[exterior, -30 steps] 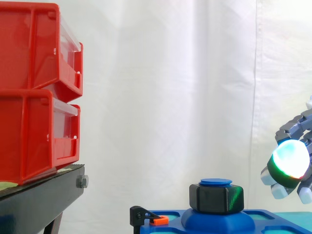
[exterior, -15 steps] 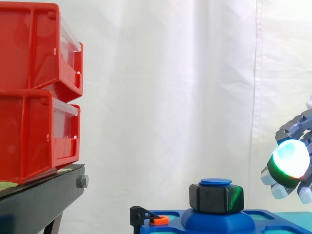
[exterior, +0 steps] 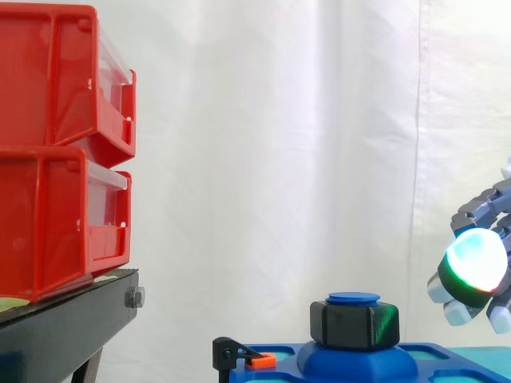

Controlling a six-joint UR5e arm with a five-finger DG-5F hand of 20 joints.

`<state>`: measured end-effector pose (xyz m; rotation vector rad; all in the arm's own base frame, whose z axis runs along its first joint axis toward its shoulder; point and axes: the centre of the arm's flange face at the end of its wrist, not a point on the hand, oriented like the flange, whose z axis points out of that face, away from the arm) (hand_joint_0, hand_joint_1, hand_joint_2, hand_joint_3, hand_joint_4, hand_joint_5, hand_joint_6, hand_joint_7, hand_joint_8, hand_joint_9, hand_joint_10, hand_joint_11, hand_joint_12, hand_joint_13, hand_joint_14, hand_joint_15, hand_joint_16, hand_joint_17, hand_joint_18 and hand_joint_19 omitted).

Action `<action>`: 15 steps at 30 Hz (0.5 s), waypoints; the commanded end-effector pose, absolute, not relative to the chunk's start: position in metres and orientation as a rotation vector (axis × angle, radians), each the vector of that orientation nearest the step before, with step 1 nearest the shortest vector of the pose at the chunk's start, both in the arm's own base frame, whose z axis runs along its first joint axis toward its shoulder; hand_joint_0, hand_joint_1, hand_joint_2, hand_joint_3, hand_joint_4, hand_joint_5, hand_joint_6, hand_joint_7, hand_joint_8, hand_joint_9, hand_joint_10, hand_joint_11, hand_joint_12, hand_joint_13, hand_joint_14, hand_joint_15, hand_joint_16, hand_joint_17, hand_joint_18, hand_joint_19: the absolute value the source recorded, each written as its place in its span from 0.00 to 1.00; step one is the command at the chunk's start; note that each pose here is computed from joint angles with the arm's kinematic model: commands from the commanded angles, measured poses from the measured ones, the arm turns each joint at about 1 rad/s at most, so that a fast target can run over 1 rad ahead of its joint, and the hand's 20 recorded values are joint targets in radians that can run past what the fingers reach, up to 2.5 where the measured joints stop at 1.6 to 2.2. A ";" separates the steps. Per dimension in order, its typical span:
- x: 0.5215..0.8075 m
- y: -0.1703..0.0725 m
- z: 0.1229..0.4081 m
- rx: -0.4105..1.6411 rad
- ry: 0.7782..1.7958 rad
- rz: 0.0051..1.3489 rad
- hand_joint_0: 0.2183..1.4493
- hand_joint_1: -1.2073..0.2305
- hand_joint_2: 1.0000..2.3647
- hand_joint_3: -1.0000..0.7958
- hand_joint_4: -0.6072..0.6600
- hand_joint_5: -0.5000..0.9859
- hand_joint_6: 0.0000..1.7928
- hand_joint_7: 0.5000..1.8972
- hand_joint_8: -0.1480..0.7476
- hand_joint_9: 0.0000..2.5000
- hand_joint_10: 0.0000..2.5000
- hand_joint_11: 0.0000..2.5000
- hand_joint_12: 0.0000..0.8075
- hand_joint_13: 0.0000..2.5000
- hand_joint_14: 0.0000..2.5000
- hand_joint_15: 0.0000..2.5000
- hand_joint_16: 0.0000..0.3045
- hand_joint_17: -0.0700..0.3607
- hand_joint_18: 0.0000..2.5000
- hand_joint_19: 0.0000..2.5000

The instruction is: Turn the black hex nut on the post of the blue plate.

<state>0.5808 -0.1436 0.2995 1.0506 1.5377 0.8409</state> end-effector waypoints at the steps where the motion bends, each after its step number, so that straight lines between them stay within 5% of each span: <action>1: 0.581 -0.144 0.300 1.051 1.538 0.841 0.19 0.45 0.00 0.28 0.71 0.18 0.28 0.23 0.49 0.13 0.00 0.01 0.48 0.11 0.00 0.04 0.18 0.45 0.12 0.14; 15: 0.581 -0.144 0.299 1.051 1.539 0.840 0.19 0.46 0.00 0.28 0.71 0.18 0.28 0.23 0.50 0.13 0.00 0.01 0.48 0.11 0.00 0.04 0.18 0.45 0.12 0.14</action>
